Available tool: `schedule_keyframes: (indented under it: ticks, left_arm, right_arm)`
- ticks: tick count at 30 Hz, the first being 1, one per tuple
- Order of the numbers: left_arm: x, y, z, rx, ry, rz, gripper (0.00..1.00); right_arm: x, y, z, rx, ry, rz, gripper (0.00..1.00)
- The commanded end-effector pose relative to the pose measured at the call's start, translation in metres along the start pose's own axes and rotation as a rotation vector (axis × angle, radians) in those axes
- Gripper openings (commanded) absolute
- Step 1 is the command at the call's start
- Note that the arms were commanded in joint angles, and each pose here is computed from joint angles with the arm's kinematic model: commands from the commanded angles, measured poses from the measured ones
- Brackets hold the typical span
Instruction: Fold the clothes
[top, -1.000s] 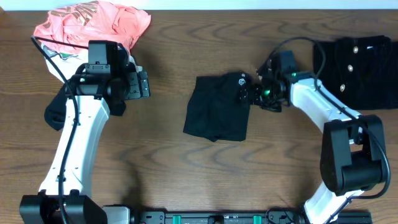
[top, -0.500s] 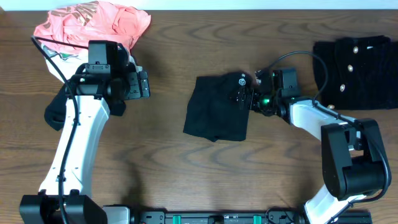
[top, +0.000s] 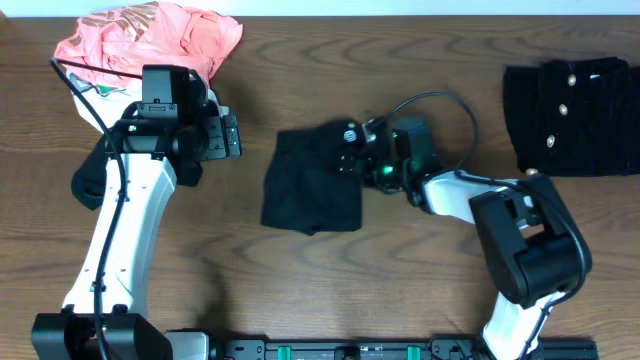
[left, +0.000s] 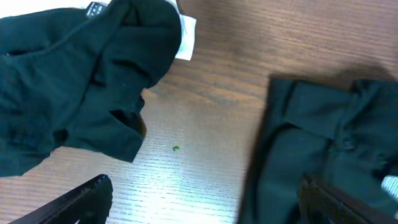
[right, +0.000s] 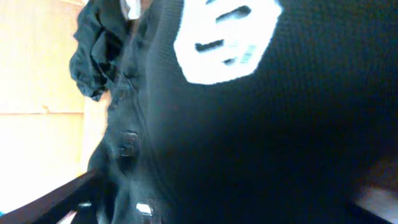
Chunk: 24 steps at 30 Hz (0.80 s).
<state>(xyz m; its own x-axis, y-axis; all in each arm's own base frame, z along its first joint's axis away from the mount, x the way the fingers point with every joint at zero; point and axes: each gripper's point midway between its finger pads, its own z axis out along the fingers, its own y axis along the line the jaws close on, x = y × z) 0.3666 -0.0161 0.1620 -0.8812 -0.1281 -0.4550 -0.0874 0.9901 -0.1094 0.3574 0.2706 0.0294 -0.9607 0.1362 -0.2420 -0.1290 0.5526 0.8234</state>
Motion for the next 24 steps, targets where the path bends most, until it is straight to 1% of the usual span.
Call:
schedule_keyframes:
  ticks: [1, 3, 4, 6, 10, 12, 19, 24]
  left_arm:
    - [0.003, 0.001, 0.002, -0.002, 0.018, -0.006, 0.95]
    - [0.004, 0.001, 0.003, -0.001, 0.019, -0.006, 0.95]
    - [0.004, 0.001, 0.003, -0.001, 0.018, -0.005, 0.95]
    - [0.004, 0.001, 0.003, -0.001, 0.018, -0.005, 0.95]
    - [0.004, 0.001, 0.003, -0.001, 0.018, -0.006, 0.95]
    - [0.004, 0.001, 0.003, -0.001, 0.019, -0.006, 0.95]
    - [0.004, 0.001, 0.003, -0.001, 0.020, -0.006, 0.95]
    - [0.005, 0.001, 0.006, 0.002, 0.029, -0.007, 0.95]
  right_arm:
    - [0.027, -0.026, 0.011, 0.057, 0.052, 0.136, 0.67]
    - [0.025, -0.027, 0.011, 0.056, 0.047, 0.135, 0.41]
    - [0.024, -0.027, 0.010, 0.056, 0.045, 0.135, 0.31]
    - [0.022, -0.028, 0.009, 0.056, 0.041, 0.122, 0.21]
    - [0.014, -0.023, 0.005, 0.013, 0.030, 0.079, 0.04]
    - [0.005, -0.018, 0.000, -0.027, 0.016, 0.058, 0.01]
    - [-0.035, -0.002, -0.021, -0.125, -0.028, -0.020, 0.01]
    - [-0.061, 0.007, -0.029, -0.124, -0.043, -0.084, 0.01]
